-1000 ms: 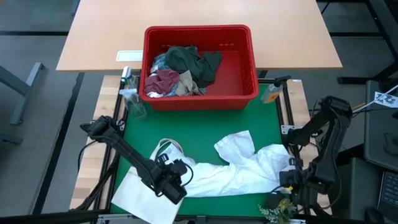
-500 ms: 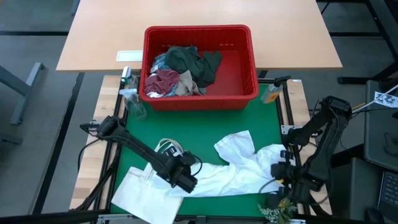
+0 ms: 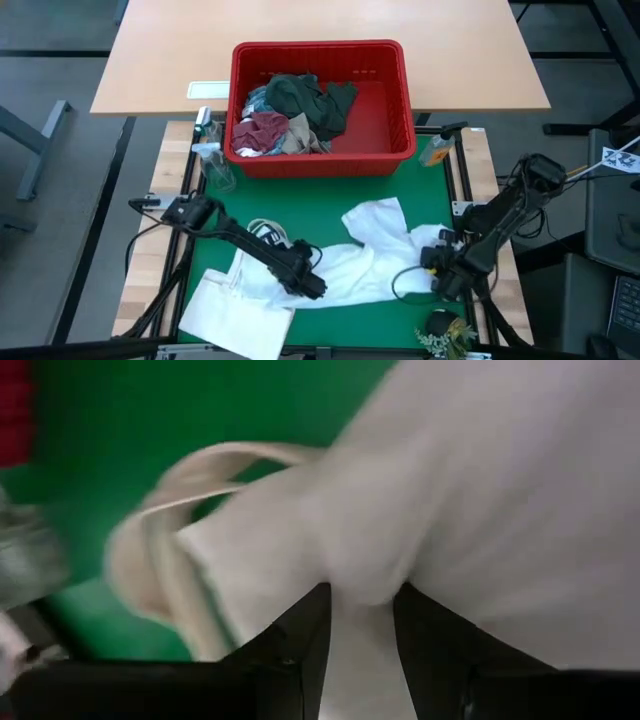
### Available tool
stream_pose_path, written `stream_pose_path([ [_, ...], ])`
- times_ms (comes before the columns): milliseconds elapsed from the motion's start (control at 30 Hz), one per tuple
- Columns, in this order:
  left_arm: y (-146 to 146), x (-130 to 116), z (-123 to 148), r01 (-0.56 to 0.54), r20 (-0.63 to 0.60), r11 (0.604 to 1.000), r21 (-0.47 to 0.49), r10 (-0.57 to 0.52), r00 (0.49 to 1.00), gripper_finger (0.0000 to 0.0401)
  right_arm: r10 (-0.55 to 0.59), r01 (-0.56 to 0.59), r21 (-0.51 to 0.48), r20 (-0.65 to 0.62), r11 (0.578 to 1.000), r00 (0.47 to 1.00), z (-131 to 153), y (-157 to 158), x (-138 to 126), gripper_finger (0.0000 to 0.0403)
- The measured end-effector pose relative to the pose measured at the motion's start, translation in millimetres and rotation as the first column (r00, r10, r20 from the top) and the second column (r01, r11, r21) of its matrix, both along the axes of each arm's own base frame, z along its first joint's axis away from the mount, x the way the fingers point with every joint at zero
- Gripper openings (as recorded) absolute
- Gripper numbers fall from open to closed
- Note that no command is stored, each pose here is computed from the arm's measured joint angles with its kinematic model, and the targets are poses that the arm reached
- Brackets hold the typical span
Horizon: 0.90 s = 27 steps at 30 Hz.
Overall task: Fold Laundry from Bin
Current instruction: Fold the white polo shirt
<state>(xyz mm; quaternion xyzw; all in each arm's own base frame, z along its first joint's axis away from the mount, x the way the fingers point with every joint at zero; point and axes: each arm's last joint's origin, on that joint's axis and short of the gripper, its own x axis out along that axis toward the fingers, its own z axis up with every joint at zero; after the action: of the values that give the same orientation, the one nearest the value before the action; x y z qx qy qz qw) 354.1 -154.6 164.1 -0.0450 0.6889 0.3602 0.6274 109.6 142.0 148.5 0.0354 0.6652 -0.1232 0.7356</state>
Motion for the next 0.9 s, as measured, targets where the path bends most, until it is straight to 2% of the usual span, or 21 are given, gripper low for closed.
stream_pose_path([
  [167,16,-6,5,-0.035,-0.112,0.998,0.055,0.041,0.993,0.0108,-0.021,0.02,-0.021,-0.042,1.0,0.999,-4,-17,12,0.008],
  [433,19,-9,-2,0.001,-0.156,0.999,0.04,0.005,0.988,0.0108,-0.03,0.019,-0.055,-0.198,0.998,0.98,-3,-33,10,0.008],
  [633,22,-19,-13,0.031,-0.244,0.999,0.022,-0.025,0.969,0.0108,-0.028,0.013,-0.067,-0.224,0.998,0.974,-2,-34,8,0.008],
  [733,23,-23,-3,0.036,-0.223,0.999,0.017,-0.032,0.974,0.0108,-0.027,0.016,-0.052,-0.23,0.998,0.973,0,-33,9,0.008],
  [900,27,-39,33,0.052,-0.107,0.998,0.045,-0.047,0.993,0.0108,0.011,-0.017,-0.025,-0.214,1.0,0.977,7,-28,14,0.008],
])
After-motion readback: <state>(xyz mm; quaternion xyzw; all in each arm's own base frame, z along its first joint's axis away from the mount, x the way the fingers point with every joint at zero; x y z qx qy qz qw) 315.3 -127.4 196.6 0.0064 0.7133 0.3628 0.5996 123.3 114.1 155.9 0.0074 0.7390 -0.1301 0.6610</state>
